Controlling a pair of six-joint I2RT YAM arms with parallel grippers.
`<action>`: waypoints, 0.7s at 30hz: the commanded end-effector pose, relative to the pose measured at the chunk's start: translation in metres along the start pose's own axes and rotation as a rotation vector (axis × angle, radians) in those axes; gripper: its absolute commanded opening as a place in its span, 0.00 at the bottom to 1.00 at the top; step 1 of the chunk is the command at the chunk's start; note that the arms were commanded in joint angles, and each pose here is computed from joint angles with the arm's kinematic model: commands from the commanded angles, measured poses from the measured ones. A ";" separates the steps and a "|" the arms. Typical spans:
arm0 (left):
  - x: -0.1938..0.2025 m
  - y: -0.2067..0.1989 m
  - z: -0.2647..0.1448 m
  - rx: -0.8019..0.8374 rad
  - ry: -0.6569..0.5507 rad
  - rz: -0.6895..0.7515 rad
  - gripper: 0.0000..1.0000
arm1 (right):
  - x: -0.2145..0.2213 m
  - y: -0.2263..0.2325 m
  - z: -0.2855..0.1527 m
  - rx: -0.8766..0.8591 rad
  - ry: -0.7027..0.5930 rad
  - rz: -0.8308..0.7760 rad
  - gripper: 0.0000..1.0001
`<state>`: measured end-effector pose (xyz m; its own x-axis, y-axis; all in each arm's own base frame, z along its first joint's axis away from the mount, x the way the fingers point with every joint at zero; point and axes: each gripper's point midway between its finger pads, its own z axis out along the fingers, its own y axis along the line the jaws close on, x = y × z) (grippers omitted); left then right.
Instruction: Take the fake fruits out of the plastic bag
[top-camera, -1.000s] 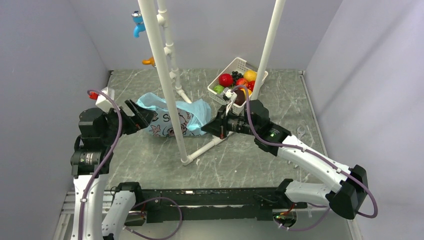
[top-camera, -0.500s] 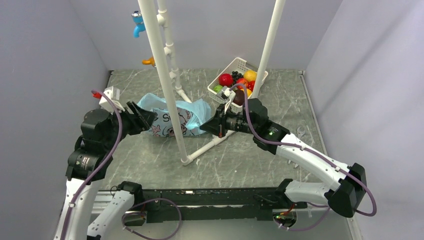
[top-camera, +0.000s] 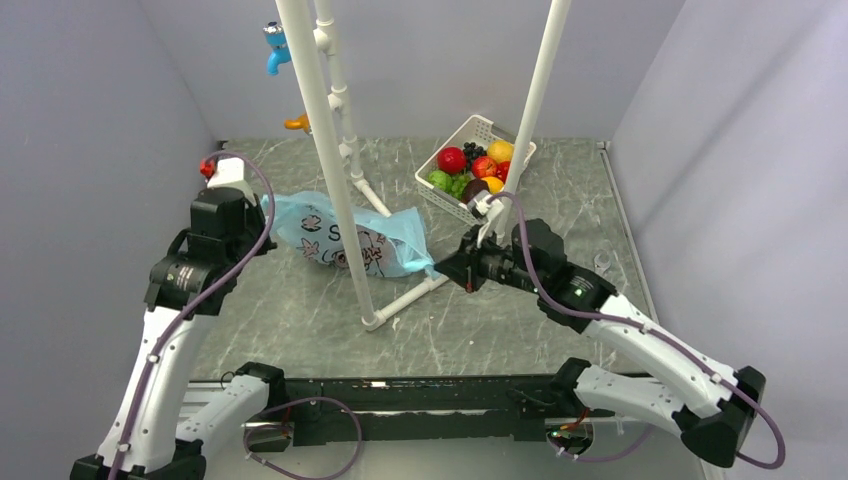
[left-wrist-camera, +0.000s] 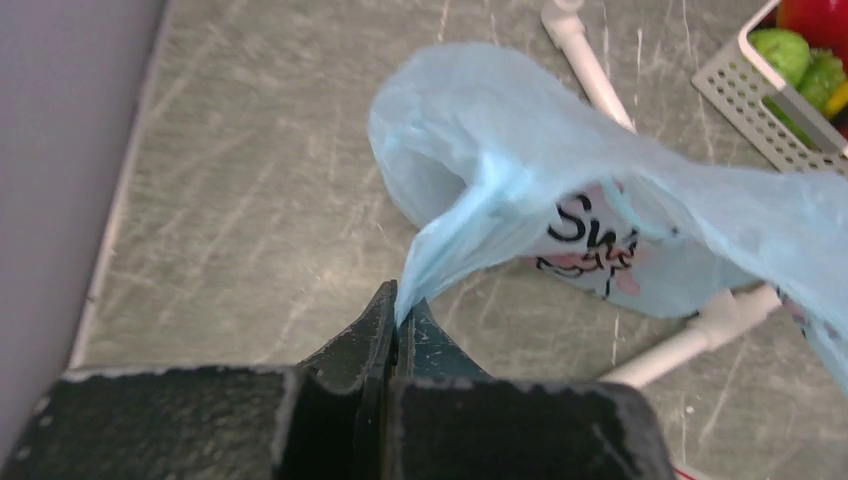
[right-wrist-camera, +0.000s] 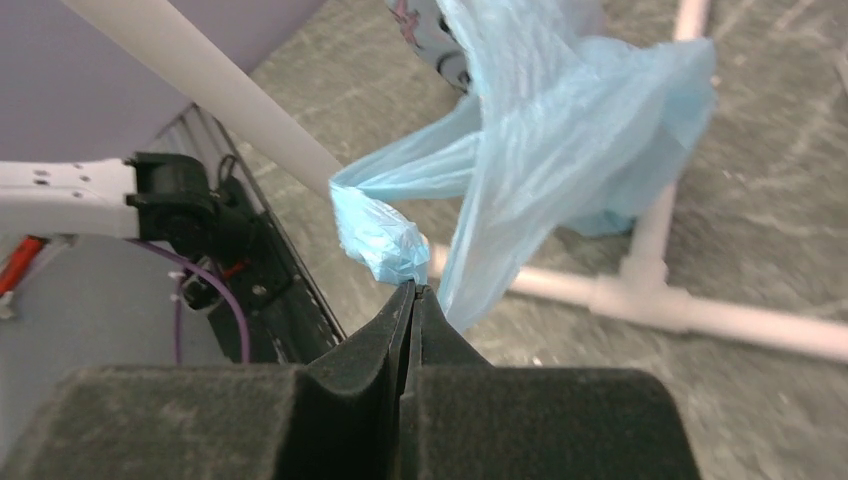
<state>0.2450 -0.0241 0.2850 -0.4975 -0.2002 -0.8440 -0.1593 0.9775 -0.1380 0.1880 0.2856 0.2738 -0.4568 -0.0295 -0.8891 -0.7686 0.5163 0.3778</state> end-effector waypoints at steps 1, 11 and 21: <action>-0.054 0.014 -0.015 -0.083 -0.134 0.133 0.00 | 0.036 -0.028 -0.026 0.160 0.090 -0.021 0.00; -0.102 0.022 0.001 -0.204 -0.137 0.391 0.00 | 0.100 -0.004 -0.022 -0.004 0.258 0.040 0.00; -0.040 -0.041 -0.018 0.247 -0.064 0.253 0.00 | 0.007 -0.016 -0.011 0.166 0.061 -0.107 0.40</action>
<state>0.2812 -0.0299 0.3236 -0.5024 0.1406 -0.8531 0.0715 0.9901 0.1211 0.1605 0.2558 0.1940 -0.5584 -0.2620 -0.7871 -0.7168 0.6300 0.2988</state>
